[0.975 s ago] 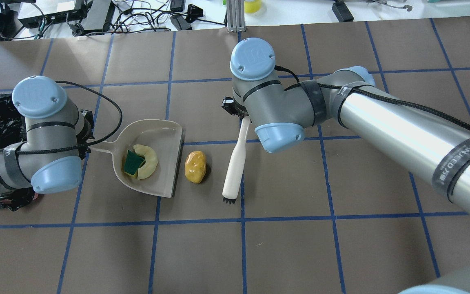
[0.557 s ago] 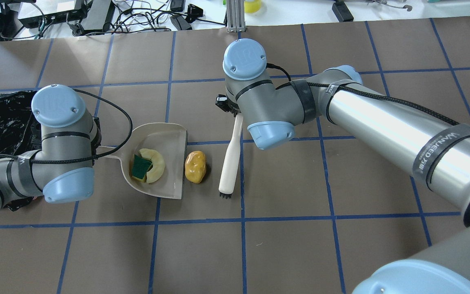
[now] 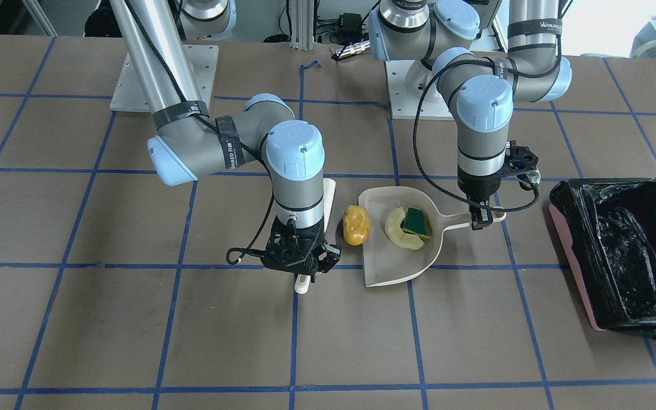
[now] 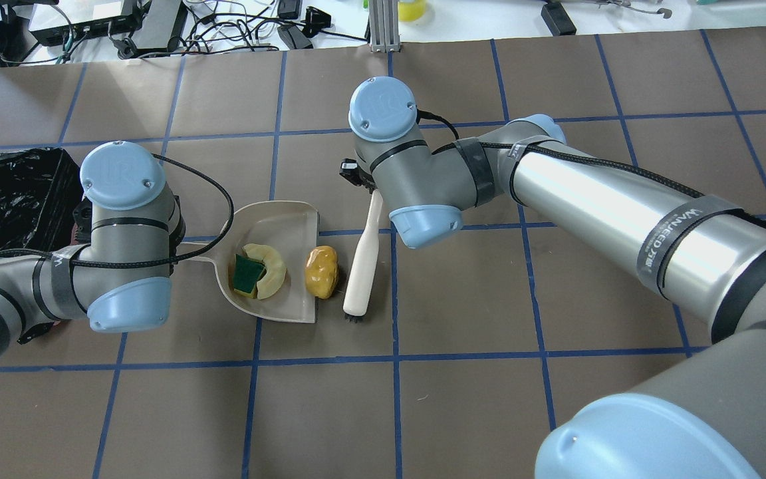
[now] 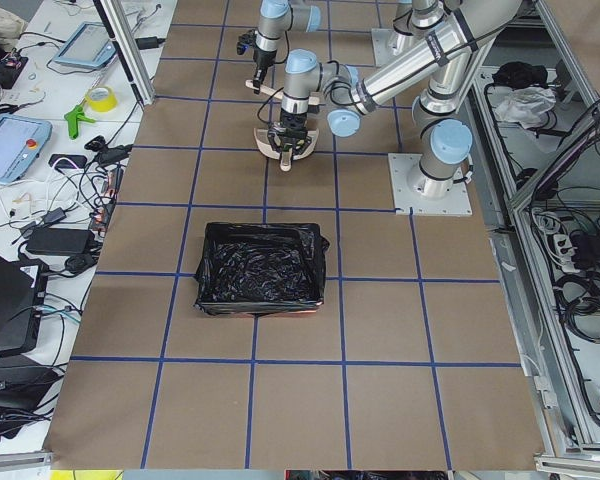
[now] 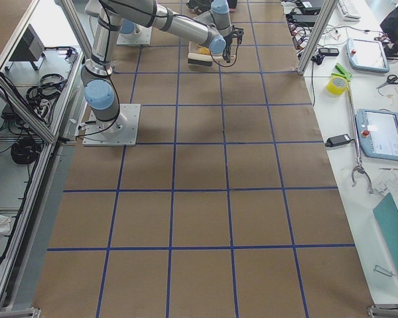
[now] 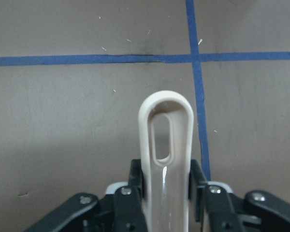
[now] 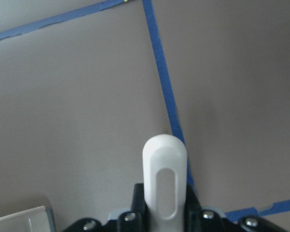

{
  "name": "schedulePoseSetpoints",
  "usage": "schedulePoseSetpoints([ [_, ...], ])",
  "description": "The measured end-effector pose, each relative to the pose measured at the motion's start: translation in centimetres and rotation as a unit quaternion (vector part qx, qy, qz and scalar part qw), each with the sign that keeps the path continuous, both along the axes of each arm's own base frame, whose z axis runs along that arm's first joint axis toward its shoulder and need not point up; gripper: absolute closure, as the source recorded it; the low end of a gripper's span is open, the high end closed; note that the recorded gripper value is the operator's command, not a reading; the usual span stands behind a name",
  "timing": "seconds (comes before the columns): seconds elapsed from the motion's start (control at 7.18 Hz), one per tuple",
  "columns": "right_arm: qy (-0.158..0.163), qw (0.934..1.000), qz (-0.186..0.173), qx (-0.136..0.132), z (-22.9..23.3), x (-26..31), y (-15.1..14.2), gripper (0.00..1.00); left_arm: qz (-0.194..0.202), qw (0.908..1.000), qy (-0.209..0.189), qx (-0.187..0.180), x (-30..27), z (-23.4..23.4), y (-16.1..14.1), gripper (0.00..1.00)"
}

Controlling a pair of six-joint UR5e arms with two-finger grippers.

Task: Sweep and dump trash into bin
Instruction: 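Sweep the yellow ball into the dustpan with the brush in the right gripper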

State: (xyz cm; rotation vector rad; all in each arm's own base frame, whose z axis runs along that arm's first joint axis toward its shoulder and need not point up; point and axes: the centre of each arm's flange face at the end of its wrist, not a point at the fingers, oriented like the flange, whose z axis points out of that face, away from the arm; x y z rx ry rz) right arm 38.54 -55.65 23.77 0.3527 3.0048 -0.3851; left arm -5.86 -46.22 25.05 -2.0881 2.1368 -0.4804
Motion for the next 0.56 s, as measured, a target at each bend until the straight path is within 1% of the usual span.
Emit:
schedulePoseSetpoints([
  [0.28,-0.008,0.9999,-0.009,-0.005,-0.7,2.5,-0.4,1.00,0.000,1.0000,0.000,0.000,0.1,0.0,-0.1,1.00],
  [0.56,-0.015,0.9997,-0.016,-0.011,-1.5,3.7,-1.1,1.00,0.000,1.0000,0.000,0.000,0.1,0.0,-0.2,1.00],
])
